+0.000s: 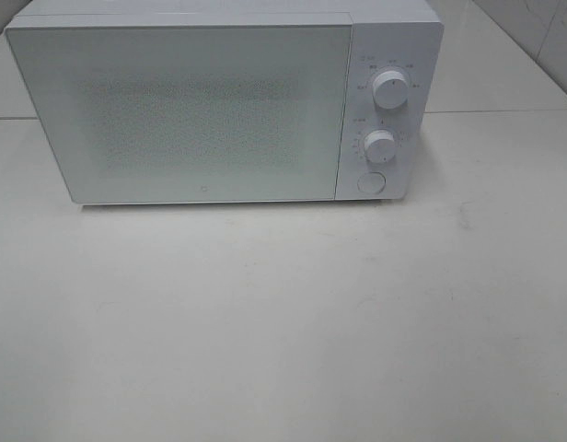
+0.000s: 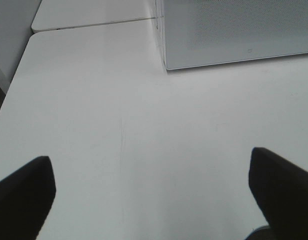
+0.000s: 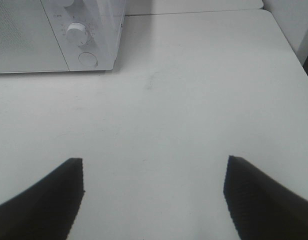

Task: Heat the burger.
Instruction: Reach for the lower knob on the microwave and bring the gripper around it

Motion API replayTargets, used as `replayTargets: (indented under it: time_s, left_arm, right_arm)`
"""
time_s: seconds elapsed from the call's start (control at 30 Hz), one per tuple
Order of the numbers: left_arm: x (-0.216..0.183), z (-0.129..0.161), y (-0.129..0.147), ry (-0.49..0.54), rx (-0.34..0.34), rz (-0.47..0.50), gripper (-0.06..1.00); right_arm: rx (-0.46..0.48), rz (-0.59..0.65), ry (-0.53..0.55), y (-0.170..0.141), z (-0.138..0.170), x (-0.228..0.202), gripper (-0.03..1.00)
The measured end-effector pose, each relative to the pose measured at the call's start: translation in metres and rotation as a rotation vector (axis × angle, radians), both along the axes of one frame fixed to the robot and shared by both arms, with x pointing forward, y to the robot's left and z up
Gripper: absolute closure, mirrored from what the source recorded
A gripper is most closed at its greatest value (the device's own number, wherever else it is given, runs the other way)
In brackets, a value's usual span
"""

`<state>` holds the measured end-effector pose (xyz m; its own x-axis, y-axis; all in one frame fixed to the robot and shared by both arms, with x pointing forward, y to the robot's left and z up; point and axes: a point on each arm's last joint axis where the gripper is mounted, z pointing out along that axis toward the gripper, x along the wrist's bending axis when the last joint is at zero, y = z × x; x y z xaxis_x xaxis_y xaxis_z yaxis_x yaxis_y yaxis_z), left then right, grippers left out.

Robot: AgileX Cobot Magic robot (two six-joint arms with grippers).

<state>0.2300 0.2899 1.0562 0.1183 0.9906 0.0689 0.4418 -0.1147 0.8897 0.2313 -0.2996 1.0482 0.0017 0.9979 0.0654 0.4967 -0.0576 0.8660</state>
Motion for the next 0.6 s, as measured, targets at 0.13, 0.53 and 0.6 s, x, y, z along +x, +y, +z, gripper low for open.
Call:
replayTargets:
  time_s: [0.13,0.53,0.6]
  left_arm:
    - [-0.0002,0.0000,0.0000,-0.001,0.000,0.000,-0.03]
    - [-0.0002,0.0000,0.0000,-0.001,0.000,0.000,-0.03]
    - [-0.0002,0.0000,0.0000,-0.001,0.000,0.000,-0.03]
  right_arm:
    - [0.000,0.000,0.000,0.0000,0.0000,0.0000,0.21]
    - [0.000,0.000,0.000,0.0000,0.0000,0.0000,0.21]
    - [0.000,0.000,0.000,0.0000,0.0000,0.0000,0.21]
